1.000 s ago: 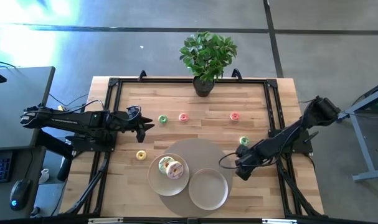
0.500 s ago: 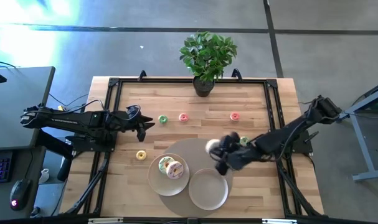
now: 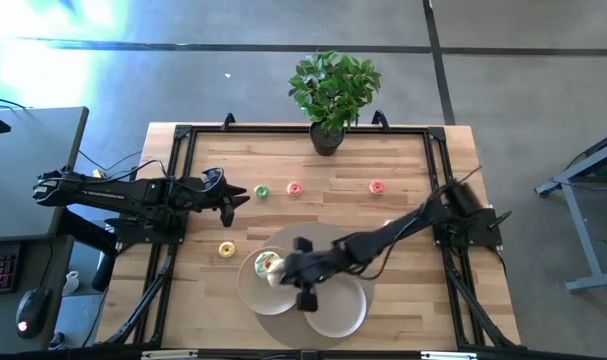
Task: Pick & Place donuts
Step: Put the large white donut on the left white plate, then put the small green donut on the right white plate
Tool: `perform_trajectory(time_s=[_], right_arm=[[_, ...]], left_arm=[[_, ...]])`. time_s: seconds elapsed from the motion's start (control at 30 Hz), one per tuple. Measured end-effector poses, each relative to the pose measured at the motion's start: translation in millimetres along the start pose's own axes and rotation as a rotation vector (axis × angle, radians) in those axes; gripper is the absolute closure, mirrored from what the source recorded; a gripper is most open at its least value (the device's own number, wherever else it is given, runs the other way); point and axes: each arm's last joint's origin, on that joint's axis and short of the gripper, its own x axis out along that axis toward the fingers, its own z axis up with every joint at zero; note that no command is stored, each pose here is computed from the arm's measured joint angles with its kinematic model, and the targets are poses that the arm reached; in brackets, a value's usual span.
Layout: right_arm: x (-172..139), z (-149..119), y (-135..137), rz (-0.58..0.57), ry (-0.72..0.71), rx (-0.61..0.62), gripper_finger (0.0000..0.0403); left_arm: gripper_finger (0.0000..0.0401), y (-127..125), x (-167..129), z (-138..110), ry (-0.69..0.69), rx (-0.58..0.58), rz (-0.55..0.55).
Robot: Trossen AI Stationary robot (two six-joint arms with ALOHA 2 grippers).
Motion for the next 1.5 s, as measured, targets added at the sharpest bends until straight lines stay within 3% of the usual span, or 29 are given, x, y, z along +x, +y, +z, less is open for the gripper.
perform_trajectory(time_s=[0.23, 0.5, 0.7, 0.87, 1.1, 1.33, 1.5], right_arm=[[40.4, 8.3, 27.4, -0.047, 0.010, 0.031, 0.0400], [87.8, -18.4, 40.8, -0.151, 0.028, 0.042, 0.0397], [90.7, -29.9, 41.9, -0.190, 0.061, 0.013, 0.0388], [92.3, -29.3, 38.2, -0.095, 0.113, 0.078, 0.0338], [85.3, -22.2, 38.5, -0.104, 0.101, 0.034, 0.0285], [58.5, 0.8, 46.6, -0.071, 0.068, 0.019, 0.0282], [49.7, 3.2, 48.8, -0.135, 0.063, -0.018, 0.0285]], left_arm=[[0.0266, 0.0, 0.0, 0.0, 0.001, -0.001, 0.000], [0.0266, 0.8, 0.0, -1.5, 0.015, 0.009, 0.008], [0.0266, 0.7, 0.0, -1.4, 0.014, 0.008, 0.007], [0.0266, 0.7, 0.0, -1.3, 0.013, 0.007, 0.007], [0.0266, 0.6, 0.1, -1.5, 0.016, 0.007, 0.004], [0.0266, 0.2, 0.1, -2.0, 0.026, 0.006, -0.014], [0.0266, 0.0, 0.0, -3.7, 0.054, 0.010, -0.036]])
